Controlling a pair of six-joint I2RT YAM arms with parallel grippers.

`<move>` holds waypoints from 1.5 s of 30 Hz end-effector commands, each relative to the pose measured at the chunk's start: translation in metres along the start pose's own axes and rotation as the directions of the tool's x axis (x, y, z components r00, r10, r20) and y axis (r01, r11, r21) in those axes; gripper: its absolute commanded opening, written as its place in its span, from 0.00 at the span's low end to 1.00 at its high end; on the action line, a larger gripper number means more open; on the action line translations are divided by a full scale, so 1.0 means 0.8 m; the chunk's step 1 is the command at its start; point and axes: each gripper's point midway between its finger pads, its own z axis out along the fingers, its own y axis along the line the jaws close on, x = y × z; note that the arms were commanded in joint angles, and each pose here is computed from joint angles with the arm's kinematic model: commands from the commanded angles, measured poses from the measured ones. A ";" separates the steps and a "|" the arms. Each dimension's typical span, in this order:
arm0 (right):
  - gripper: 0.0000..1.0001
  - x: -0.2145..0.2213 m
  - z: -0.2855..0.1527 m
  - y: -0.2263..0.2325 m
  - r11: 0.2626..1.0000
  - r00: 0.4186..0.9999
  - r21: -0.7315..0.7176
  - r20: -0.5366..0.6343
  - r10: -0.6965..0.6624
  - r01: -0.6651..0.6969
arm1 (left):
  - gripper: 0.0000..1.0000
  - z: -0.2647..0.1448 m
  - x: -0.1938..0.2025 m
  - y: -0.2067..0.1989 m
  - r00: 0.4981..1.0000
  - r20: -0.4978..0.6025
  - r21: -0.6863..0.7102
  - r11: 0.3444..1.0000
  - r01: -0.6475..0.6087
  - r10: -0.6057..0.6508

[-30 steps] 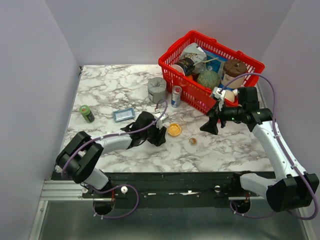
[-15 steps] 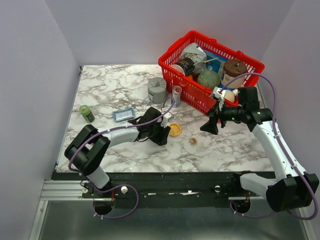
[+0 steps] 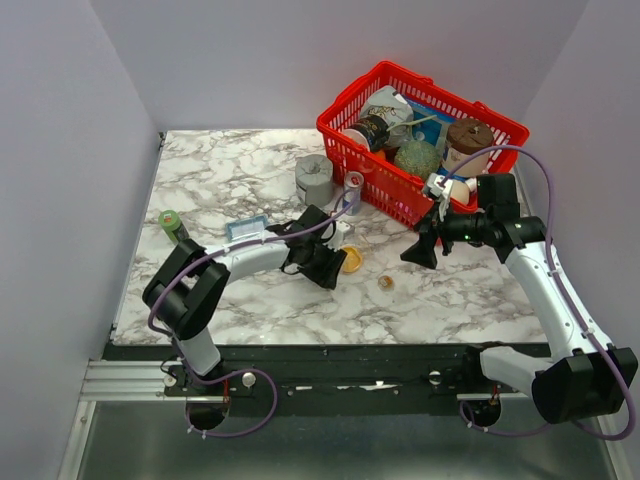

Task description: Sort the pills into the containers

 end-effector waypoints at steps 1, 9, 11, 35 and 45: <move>1.00 -0.008 -0.004 0.006 1.000 1.000 -0.015 0.029 -0.005 0.006 | 0.00 -0.005 0.010 -0.011 0.995 -0.094 0.026 0.999 0.025 -0.023; 1.00 -0.008 -0.005 0.007 1.000 0.999 -0.019 0.032 -0.004 0.004 | 0.00 -0.008 0.007 -0.013 0.988 -0.145 0.018 0.999 0.049 -0.046; 1.00 -0.009 -0.006 0.007 1.000 0.999 -0.020 0.034 -0.005 0.005 | 0.00 -0.009 0.008 -0.013 0.986 -0.160 0.013 0.998 0.057 -0.054; 1.00 -0.008 -0.007 0.008 1.000 0.999 -0.031 0.036 0.002 -0.001 | 0.00 -0.020 0.003 -0.020 0.945 -0.315 0.006 0.995 0.096 -0.089; 1.00 -0.007 -0.007 0.008 0.999 0.999 -0.033 0.035 0.006 -0.005 | 0.00 -0.020 0.004 -0.018 0.930 -0.353 -0.009 0.995 0.103 -0.099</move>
